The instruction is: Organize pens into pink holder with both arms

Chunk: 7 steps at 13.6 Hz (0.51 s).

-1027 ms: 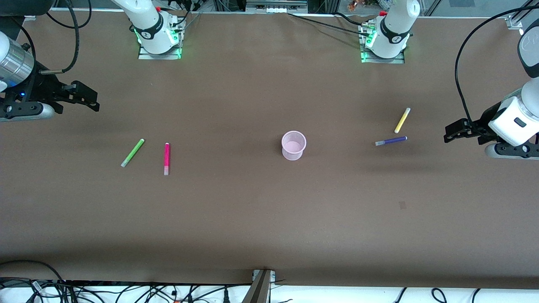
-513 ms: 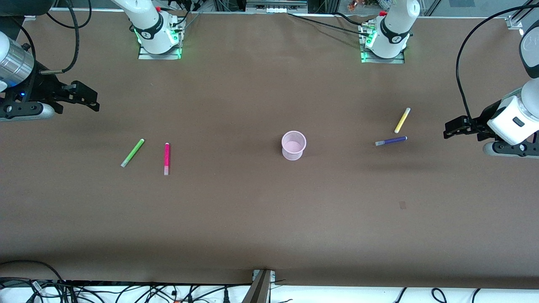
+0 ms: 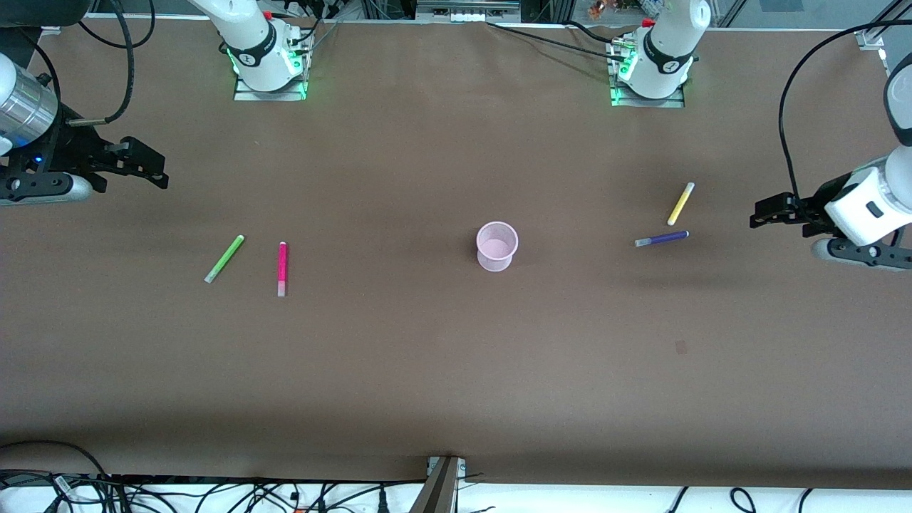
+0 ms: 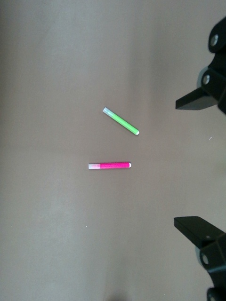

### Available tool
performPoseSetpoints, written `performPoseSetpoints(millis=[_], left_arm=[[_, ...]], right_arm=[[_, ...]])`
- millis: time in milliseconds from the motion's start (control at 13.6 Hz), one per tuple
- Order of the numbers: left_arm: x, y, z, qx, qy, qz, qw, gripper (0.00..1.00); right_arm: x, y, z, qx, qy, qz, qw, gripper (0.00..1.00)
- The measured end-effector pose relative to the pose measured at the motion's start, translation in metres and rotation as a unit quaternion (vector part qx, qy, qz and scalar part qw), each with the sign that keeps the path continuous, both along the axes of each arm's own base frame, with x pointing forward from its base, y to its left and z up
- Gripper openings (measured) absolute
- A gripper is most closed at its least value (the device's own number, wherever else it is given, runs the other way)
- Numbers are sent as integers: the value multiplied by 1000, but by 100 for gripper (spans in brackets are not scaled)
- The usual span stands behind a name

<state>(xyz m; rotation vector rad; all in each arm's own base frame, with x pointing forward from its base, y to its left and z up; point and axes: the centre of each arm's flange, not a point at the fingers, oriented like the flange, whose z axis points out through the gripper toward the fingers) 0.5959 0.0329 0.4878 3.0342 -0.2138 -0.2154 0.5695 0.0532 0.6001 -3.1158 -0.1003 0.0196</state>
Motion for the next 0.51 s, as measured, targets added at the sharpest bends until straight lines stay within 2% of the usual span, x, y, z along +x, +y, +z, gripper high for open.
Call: performPoseSetpoints(millis=[147,293,513], left_arm=[[-5,-1,-18,-4,5,-27,1000,100],[-14,-2,-39,-6,14,-28,999,100],[-27,-5,-67,-2,34,44,998,100]], right_arm=[[0,0,0,0,0,0,1000,100],[0,0,0,0,0,0,1000,100],[0,0,0,0,0,0,1000,100]])
